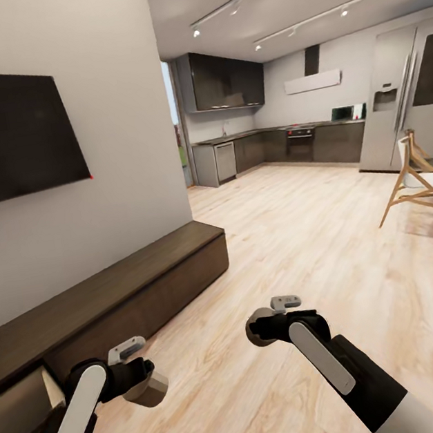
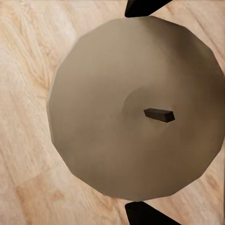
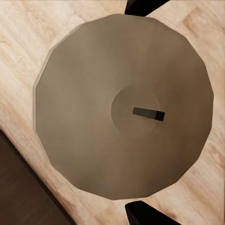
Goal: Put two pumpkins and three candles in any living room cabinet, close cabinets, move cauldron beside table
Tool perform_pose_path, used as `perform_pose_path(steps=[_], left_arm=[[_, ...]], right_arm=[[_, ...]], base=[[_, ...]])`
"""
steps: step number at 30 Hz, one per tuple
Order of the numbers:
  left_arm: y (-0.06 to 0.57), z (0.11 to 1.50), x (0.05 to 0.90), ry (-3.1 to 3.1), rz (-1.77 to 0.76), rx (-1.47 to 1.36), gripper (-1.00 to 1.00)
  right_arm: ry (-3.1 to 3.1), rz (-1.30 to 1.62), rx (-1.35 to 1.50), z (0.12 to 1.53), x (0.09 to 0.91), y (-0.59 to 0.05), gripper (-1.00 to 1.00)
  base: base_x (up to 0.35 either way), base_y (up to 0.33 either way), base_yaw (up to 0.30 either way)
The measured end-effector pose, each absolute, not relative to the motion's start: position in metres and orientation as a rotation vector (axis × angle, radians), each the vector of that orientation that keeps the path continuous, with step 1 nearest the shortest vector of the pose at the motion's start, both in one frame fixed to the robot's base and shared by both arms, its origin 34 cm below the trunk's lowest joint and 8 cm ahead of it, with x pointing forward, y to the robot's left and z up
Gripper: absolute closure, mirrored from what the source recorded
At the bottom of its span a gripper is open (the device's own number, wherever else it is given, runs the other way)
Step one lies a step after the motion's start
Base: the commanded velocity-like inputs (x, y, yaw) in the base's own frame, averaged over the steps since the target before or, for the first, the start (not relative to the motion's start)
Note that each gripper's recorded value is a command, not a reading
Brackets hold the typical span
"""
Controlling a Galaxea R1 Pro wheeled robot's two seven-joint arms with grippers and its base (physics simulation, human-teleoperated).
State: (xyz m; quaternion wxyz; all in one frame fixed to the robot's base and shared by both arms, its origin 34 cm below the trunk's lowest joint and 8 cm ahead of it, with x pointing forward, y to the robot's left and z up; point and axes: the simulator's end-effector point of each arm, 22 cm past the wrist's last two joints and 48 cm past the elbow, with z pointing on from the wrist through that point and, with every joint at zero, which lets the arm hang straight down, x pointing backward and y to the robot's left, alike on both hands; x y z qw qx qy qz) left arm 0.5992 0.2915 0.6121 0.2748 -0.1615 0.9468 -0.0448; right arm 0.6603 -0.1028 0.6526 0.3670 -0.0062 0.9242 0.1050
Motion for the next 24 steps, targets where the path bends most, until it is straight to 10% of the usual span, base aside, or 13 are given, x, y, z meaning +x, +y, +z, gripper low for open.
perform_pose_path(steps=[24], left_arm=[[0.29, 0.644, 0.605, 2.545, -0.125, -0.435, 1.0]], right_arm=[[2.371, 0.273, -0.015, 0.685, 0.667, -0.103, 1.0]], base=[[0.0, 0.0, 0.207]])
